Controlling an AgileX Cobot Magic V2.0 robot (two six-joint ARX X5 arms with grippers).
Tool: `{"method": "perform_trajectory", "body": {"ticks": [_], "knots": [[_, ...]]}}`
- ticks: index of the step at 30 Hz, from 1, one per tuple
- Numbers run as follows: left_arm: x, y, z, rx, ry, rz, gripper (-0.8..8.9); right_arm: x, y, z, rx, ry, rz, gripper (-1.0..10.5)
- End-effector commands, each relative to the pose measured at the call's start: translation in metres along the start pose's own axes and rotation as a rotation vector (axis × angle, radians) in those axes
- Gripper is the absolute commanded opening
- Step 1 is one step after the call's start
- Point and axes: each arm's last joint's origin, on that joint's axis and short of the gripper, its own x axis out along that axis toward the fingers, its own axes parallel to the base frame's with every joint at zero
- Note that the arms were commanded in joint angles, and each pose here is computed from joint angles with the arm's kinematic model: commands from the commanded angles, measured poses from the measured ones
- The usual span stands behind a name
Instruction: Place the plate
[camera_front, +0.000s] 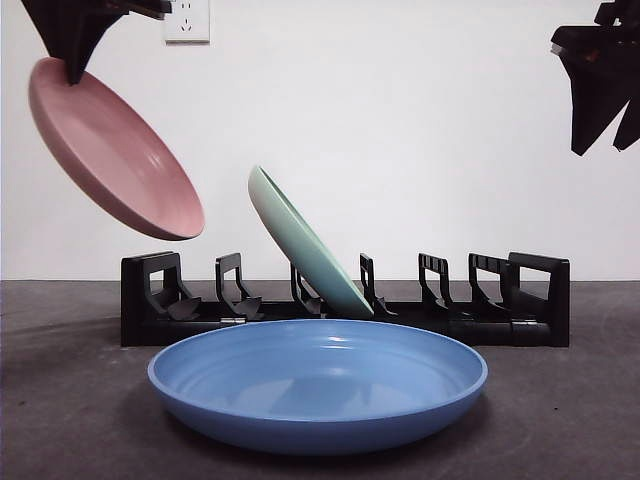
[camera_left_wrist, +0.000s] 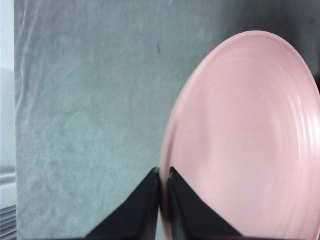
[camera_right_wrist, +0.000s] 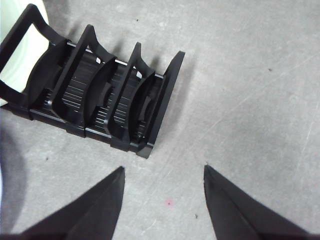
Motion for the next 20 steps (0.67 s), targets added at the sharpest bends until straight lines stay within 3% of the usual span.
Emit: {"method": "perform_trajectory", "body": {"ticks": [1,7,15,20], "knots": [[-0.007,0.002,0.003,-0.017,-0.036,-0.015,0.16,0.001,0.001,0.003,0.021,-0.005,0.003,2.5],[-0.009,0.004,-0.011,-0.035,-0.052,-0.098,0.15,0.001,0.001,0.003,0.023,-0.004,0.003,2.5],[0.002,0.017,-0.086,-0.086,-0.045,-0.089,0.15,0.001,0.001,0.002,0.023,0.004,0.004,2.5],[-0.012,0.027,-0.136,-0.145,-0.102,-0.259,0.15,0.001,0.001,0.002,0.022,0.004,0.003,2.5]]}}
